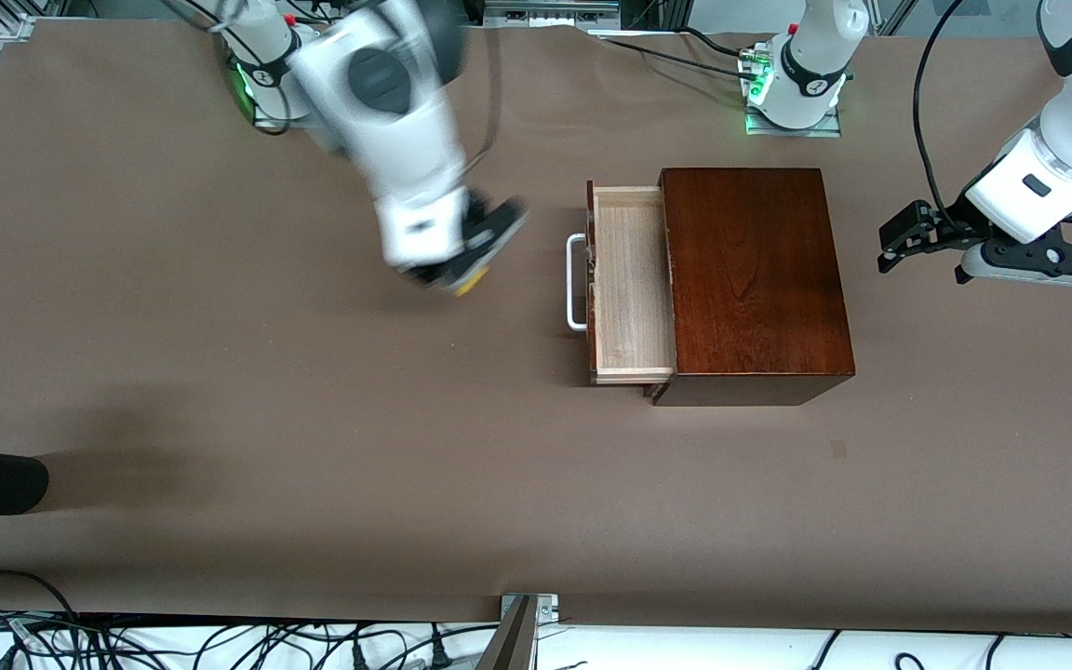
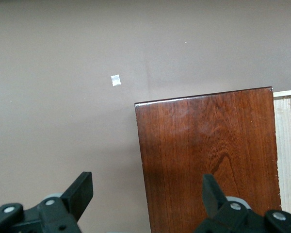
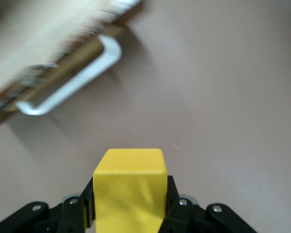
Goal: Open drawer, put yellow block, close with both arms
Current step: 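Grasp and lift the yellow cube with the right gripper toward the drawer, then lower the yellow cube into the open drawer and open the right gripper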
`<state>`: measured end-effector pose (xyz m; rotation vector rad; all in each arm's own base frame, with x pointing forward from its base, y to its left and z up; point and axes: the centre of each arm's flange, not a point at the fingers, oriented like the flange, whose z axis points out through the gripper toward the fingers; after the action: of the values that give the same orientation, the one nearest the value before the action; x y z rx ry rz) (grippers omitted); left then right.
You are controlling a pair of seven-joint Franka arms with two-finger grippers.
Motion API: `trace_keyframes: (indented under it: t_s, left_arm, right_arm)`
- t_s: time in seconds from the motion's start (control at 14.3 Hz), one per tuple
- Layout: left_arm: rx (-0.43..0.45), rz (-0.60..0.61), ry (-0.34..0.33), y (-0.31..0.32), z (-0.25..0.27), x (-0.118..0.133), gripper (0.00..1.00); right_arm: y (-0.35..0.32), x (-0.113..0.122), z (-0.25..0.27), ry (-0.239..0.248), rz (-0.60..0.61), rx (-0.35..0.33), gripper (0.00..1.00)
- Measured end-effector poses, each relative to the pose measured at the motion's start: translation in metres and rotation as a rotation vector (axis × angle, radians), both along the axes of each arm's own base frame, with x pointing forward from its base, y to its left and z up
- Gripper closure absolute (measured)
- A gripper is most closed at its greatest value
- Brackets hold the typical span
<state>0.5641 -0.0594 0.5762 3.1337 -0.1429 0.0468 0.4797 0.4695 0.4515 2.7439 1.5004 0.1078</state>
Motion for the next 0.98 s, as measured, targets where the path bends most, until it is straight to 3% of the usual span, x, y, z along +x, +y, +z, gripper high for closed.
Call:
trace_keyframes:
  t_s: [0.14,0.28,0.42,0.56,0.98]
  left_arm:
    - [0.0,0.0,0.0,0.0,0.0,0.0,0.0]
    - [0.0,0.0,0.0,0.0,0.0,0.0,0.0]
    - [0.0,-0.001,0.0,0.0,0.0,0.0,0.0]
    - [0.0,-0.001,0.0,0.0,0.0,0.0,0.0]
    - [0.0,-0.001,-0.001,0.0,0.0,0.0,0.0]
  right_arm:
    - [0.058,-0.044,-0.006,-0.031,0.124,-0.016,0.44]
    - [0.09,-0.067,-0.013,-0.035,0.188,-0.01,0.44]
    - [0.116,-0.079,-0.018,-0.039,0.265,0.001,0.44]
    - [0.142,-0.087,-0.023,-0.077,0.36,-0.002,0.44]
    - [0.189,-0.098,-0.063,-0.106,0.484,-0.02,0.44]
